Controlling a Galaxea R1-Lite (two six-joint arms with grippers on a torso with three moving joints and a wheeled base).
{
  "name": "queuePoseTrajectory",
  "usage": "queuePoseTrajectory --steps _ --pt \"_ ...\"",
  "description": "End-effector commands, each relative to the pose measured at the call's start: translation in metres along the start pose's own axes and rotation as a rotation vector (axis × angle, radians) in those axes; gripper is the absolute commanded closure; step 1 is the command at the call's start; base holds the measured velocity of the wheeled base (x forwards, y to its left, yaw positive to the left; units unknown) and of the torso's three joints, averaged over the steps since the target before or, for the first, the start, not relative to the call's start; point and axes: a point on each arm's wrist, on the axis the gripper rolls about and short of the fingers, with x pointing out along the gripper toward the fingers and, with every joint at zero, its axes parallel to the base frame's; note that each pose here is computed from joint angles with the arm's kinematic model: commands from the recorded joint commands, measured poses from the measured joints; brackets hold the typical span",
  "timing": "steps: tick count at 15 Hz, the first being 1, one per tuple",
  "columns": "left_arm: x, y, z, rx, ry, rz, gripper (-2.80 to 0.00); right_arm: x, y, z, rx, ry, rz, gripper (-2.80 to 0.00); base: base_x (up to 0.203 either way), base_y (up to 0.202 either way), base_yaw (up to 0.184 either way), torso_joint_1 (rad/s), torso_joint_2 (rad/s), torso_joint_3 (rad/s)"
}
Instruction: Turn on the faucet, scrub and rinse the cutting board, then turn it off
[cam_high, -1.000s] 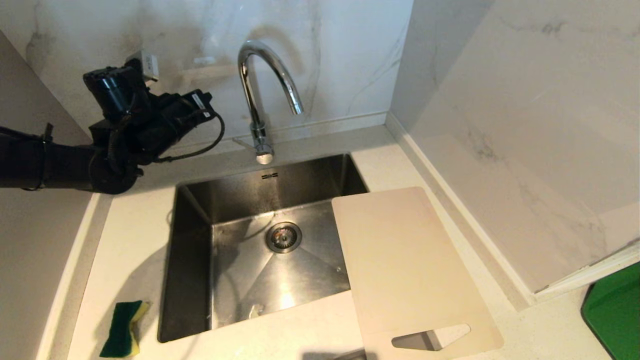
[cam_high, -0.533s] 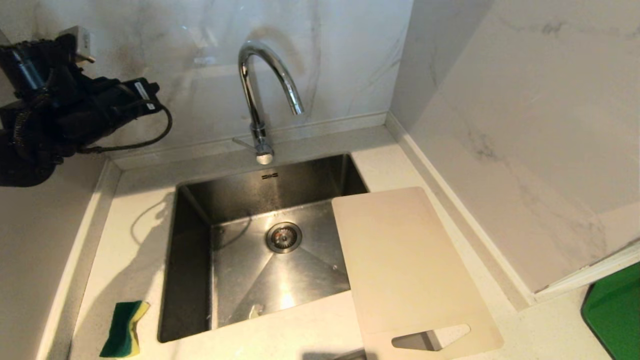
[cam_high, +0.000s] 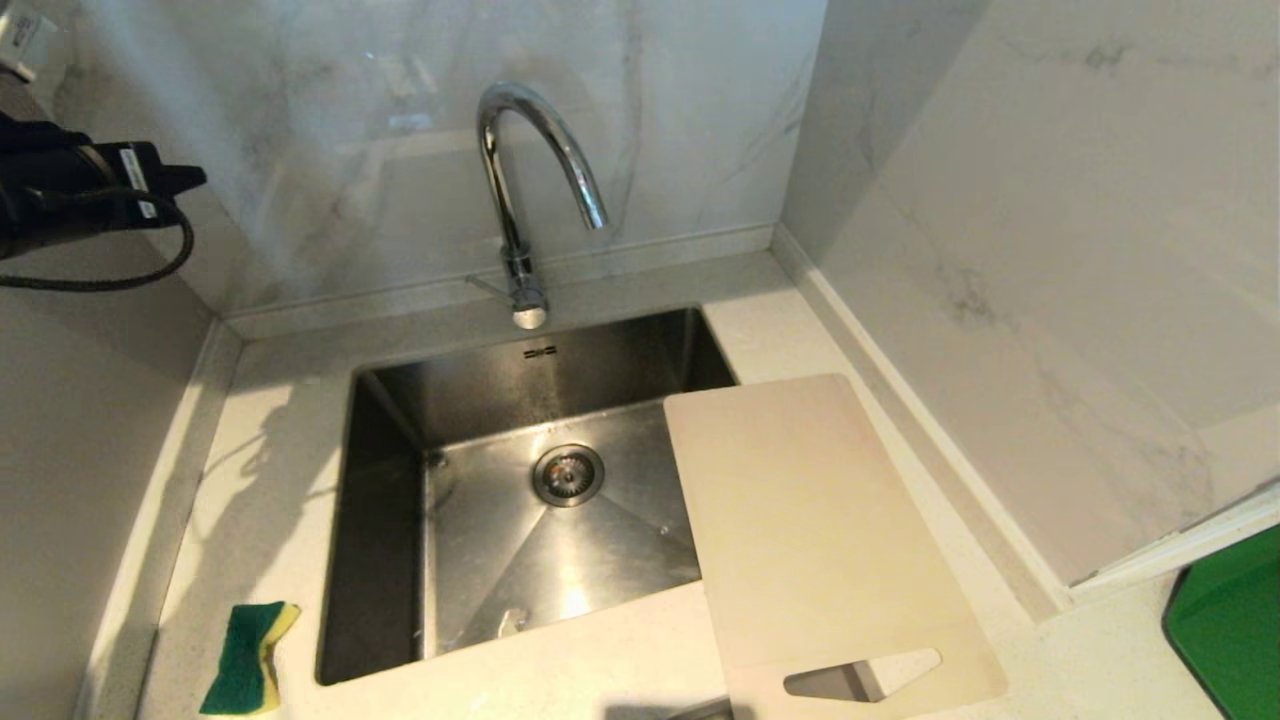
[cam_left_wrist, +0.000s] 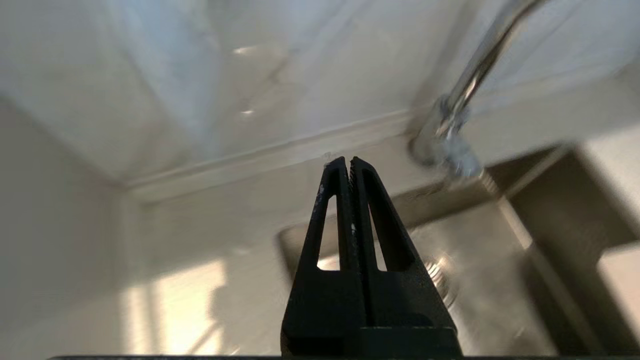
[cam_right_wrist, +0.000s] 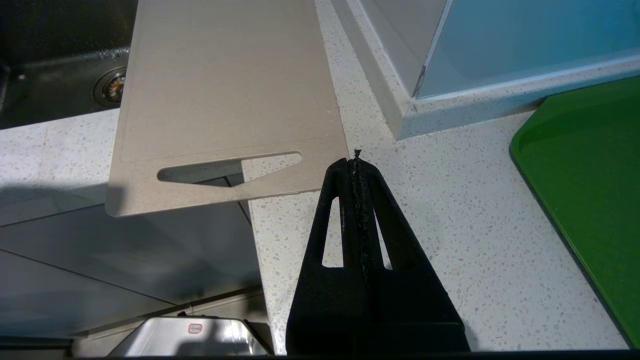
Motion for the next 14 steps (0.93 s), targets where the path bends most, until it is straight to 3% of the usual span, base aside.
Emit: queuePoseTrajectory --steps 1,5,14 --pt "-0.038 0.000 0.012 0.044 -0.005 0.011 0.00 0.000 0.000 0.000 0.000 0.000 0.001 0.00 0.000 0.000 0.000 0.000 0.00 0.000" --pt "-0.075 -0.002 0.000 0.051 0.088 -0.008 0.00 0.000 0.000 0.000 0.000 0.000 0.001 0.00 0.000 0.000 0.000 0.000 0.00 0.000" --pt "-0.133 -0.001 -0.037 0.028 0.169 -0.030 0.00 0.000 0.000 0.000 0.000 0.002 0.001 0.00 0.000 0.000 0.000 0.000 0.00 0.000"
